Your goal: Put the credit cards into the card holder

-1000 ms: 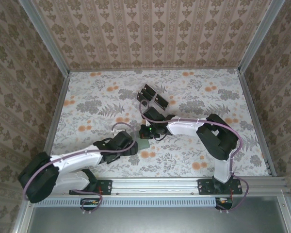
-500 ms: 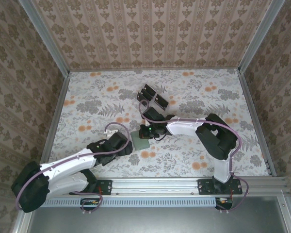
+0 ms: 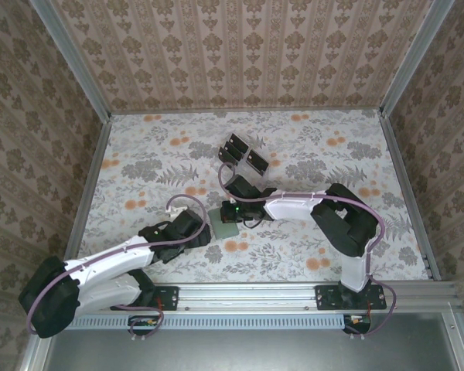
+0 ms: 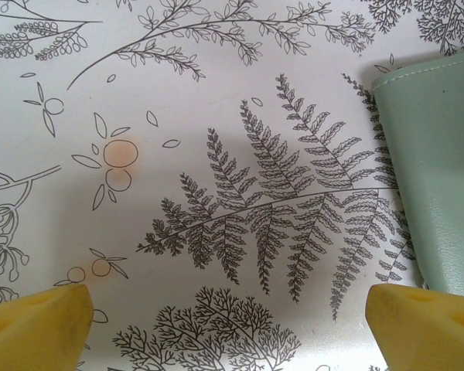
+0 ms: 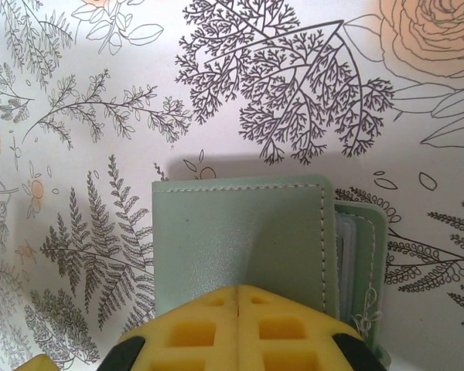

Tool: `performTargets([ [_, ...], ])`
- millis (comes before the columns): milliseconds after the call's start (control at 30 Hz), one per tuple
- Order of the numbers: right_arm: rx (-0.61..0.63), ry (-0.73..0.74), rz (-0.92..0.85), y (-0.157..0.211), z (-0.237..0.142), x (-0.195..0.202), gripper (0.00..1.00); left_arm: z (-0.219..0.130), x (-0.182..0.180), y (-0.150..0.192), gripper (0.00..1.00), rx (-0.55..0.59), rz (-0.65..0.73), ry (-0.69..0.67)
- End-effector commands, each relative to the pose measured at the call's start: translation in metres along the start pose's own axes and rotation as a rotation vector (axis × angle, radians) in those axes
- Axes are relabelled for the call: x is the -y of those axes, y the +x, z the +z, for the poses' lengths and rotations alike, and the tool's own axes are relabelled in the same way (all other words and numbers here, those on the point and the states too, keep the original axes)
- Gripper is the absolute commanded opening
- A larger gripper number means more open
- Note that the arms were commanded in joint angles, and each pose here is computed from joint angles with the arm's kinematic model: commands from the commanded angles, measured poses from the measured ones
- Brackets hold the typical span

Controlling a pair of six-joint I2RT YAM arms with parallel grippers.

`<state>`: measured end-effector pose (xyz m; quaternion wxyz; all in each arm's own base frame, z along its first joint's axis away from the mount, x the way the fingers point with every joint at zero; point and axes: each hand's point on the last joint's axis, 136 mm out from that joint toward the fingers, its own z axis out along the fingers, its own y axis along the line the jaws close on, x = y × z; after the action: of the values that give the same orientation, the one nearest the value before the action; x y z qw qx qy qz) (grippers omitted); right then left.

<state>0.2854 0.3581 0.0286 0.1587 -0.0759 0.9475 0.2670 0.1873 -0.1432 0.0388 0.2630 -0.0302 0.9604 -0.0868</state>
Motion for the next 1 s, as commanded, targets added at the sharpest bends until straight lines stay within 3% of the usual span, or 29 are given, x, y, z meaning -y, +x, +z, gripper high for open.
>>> performTargets([
  [0,-0.257,0.251,0.014,0.091,0.018,0.075,0.00,0.002,-0.002,0.000,1.00,-0.007,-0.006,-0.007],
  [467,-0.134,0.201,-0.023,0.086,0.014,0.072,0.00,0.007,0.001,0.001,1.00,-0.017,0.000,-0.011],
  [967,-0.115,0.417,-0.165,0.129,0.019,0.117,0.00,0.003,-0.005,-0.002,1.00,0.001,-0.016,-0.030],
])
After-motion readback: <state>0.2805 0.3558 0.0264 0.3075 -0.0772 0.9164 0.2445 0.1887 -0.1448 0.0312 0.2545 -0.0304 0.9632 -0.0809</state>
